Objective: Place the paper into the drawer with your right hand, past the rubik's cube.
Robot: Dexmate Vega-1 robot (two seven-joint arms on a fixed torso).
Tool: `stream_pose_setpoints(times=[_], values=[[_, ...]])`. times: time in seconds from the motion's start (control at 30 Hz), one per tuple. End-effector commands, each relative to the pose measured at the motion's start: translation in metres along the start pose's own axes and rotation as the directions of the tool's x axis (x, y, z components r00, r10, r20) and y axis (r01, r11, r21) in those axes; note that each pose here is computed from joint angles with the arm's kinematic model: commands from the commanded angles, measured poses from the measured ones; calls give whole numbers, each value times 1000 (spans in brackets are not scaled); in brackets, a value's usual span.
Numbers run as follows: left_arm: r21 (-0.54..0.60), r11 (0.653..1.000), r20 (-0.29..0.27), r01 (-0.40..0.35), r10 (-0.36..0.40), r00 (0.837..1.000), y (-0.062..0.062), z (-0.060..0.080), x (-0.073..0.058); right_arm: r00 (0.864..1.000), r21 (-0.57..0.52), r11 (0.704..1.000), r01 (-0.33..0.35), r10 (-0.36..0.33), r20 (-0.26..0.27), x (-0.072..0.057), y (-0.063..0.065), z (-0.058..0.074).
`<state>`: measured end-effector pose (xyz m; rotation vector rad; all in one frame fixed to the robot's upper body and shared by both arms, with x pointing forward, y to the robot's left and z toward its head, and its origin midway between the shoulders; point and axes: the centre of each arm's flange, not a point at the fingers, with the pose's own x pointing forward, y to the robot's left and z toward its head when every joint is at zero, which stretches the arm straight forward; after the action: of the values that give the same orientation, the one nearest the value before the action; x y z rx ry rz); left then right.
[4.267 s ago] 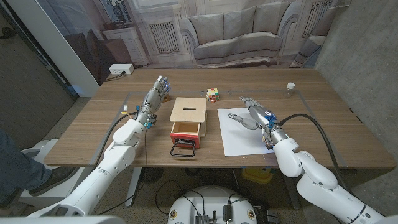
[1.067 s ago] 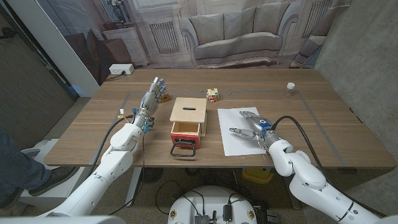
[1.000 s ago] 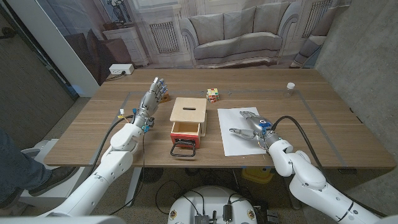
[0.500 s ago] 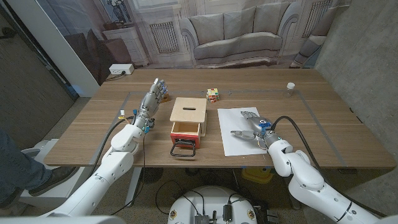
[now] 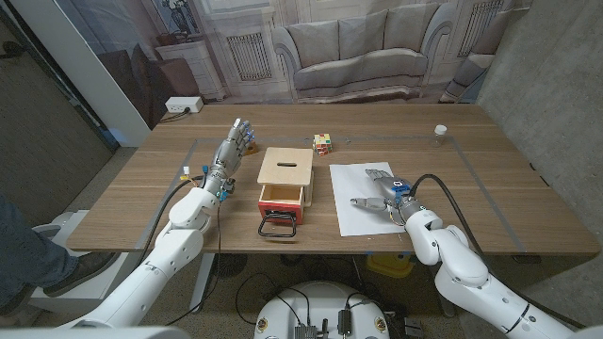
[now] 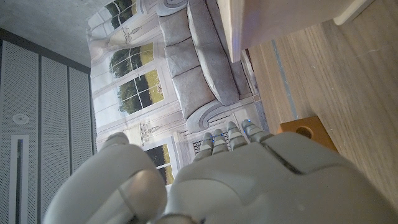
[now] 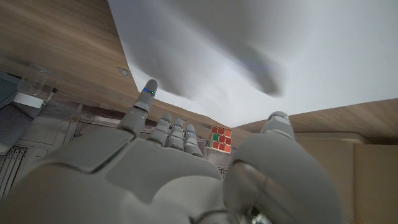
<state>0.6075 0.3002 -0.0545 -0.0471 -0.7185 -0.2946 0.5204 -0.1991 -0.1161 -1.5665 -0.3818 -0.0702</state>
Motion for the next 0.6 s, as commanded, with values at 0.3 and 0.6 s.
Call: stream_pose_setpoints(times=[0.3,0.6], values=[[-2,1000,-16,8,-8,1000,0,-4,6,999,2,999,-39,39,-14,6,8,0],[-2,1000,-19,16,-16,1000,0,-4,10,999,4,999,-46,46,-21,7,11,1]])
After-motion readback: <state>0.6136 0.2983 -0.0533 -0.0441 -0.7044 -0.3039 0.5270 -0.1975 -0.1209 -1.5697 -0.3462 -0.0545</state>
